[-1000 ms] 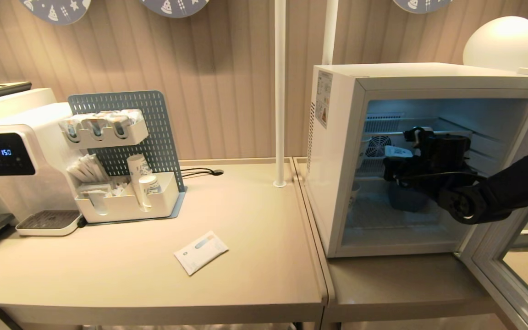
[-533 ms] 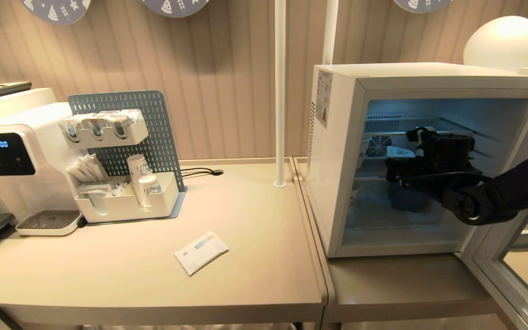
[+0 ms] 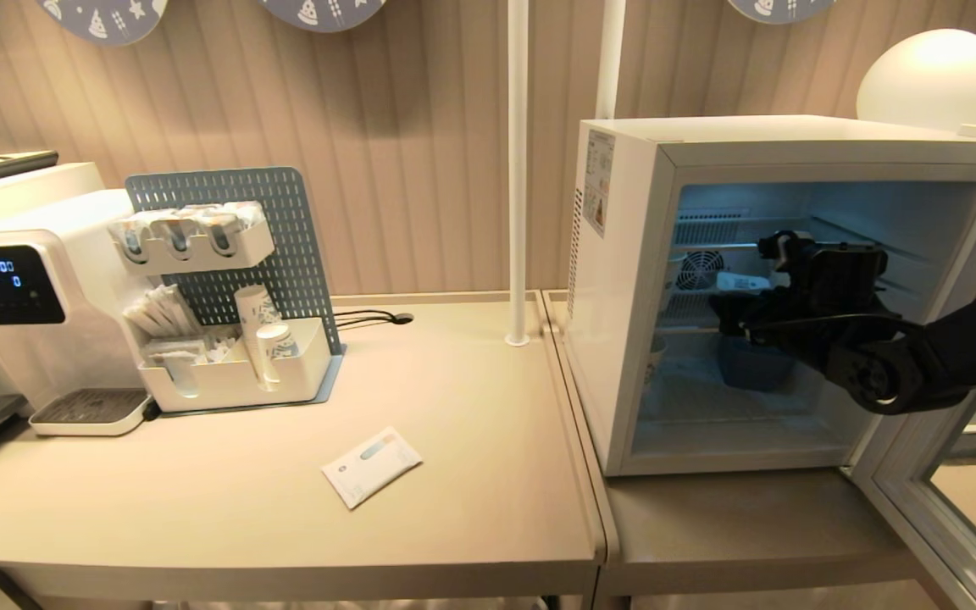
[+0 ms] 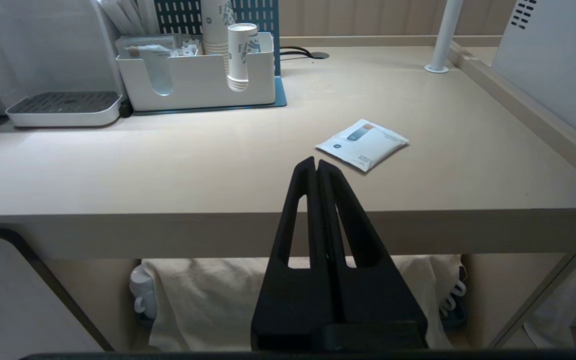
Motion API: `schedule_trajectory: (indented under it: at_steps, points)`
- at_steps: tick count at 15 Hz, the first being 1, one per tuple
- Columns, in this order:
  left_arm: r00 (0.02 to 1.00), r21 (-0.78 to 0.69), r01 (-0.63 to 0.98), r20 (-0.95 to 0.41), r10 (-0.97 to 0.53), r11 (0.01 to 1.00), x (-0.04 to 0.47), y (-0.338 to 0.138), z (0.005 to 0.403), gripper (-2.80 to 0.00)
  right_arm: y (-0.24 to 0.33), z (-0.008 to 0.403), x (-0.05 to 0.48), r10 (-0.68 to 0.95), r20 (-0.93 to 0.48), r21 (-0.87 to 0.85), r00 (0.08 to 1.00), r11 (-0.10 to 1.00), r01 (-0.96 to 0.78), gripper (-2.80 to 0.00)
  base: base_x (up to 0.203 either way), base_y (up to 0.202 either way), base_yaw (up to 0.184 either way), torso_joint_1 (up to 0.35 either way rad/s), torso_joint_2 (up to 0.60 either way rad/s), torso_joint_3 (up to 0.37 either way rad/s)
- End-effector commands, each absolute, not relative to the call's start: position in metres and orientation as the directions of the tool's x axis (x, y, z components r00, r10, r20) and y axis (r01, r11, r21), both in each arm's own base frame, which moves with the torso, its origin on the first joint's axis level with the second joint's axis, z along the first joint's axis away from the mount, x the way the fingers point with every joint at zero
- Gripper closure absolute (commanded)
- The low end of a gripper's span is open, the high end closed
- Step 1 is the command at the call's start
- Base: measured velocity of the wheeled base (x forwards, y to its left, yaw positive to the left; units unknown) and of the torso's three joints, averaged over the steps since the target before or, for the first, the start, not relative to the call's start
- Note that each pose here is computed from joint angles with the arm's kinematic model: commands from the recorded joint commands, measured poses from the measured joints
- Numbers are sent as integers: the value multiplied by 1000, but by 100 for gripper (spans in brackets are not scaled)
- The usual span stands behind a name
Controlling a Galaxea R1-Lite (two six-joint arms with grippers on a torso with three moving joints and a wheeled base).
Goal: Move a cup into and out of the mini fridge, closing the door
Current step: Put the yoghurt in the freezer
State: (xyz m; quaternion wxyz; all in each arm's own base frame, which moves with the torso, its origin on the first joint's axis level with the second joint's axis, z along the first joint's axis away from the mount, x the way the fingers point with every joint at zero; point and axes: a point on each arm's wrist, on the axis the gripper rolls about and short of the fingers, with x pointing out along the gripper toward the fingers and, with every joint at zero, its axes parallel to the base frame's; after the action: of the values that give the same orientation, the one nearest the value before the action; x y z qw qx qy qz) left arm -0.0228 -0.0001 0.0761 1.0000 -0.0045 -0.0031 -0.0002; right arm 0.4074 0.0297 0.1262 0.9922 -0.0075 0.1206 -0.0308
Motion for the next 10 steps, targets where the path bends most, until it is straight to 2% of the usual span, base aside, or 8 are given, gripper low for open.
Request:
schedule_trajectory:
  at_steps: [1,10]
  points:
    - [1000,-11,0,6,0,1000,-23,0,76,0,29,130,406,-62,-227,-20,972,998,59,-280,0,0,0,0,0,0]
    - [1000,-9,0,6,0,1000,-23,0,76,0,24,138,373,-61,-225,-15,973,998,59,-280,0,0,0,0,0,0]
